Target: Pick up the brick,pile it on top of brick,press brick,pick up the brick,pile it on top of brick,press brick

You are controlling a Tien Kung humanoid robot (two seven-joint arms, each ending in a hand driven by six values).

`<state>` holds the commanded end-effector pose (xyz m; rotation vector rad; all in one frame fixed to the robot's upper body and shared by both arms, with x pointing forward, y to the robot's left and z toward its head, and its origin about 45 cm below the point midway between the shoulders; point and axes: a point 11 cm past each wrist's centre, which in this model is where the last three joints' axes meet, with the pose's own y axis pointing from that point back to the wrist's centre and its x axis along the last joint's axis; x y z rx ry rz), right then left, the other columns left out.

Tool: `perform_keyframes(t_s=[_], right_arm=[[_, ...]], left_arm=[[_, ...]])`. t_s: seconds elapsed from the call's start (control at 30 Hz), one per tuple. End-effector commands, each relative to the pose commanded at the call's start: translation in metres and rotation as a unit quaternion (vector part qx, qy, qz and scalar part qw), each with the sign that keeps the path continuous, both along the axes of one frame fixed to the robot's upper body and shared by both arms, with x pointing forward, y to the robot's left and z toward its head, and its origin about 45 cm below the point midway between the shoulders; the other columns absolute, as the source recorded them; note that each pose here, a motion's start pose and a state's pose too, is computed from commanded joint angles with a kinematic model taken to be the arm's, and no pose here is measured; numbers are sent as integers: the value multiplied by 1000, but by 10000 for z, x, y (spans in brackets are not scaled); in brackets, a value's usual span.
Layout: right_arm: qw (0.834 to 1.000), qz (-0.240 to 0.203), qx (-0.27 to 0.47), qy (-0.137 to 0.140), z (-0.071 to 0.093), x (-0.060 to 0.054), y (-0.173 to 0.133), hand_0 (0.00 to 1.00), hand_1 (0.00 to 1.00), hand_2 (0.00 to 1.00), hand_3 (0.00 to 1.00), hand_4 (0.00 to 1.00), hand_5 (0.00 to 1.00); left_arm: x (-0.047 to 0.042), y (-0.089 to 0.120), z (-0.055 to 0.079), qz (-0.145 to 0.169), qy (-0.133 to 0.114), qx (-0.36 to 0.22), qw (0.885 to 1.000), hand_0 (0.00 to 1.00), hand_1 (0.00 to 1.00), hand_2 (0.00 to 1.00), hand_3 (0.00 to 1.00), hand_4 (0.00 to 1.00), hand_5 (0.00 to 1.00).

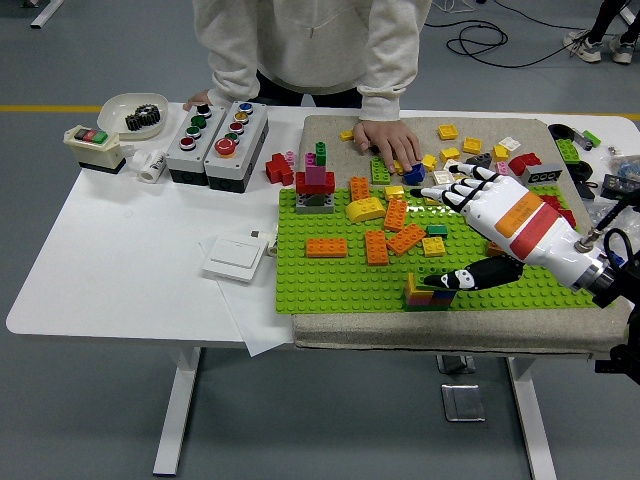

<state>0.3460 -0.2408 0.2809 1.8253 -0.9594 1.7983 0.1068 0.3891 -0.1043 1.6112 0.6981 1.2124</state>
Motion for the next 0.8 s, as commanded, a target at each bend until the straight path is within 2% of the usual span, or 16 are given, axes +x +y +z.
perform_keyframes(t_s=[0.1,0.2,0.3,0.33,0.4,0.8], right_arm=[[1000,0,13,16,25,-88,-57,737,707,772,791,998,777],[999,-3,8,31,-24,-144,-110,768,726,781,796,998,793],[998,-2,-22,56,-195,-207,-144,768,726,781,796,998,793],[998,-2,-24,57,-207,-211,-145,768,726,781,796,998,793],[997,-2,-37,70,-330,-257,-145,783,737,789,808,998,803],[995,9,-49,81,-515,-364,-53,801,740,784,808,998,796]], left_arm=[[-10,3,-2,0,1,0,1000,680,726,737,595,688,661],[-18,7,-3,-1,2,1,1000,681,725,737,595,687,661],[-26,11,-3,-4,5,2,1000,681,725,737,595,687,661],[-26,11,-3,-4,5,2,1000,681,725,737,595,687,661],[-38,12,-6,-4,6,2,1000,678,725,736,595,687,662],[-63,22,-8,-8,11,3,1000,678,726,736,594,686,663]])
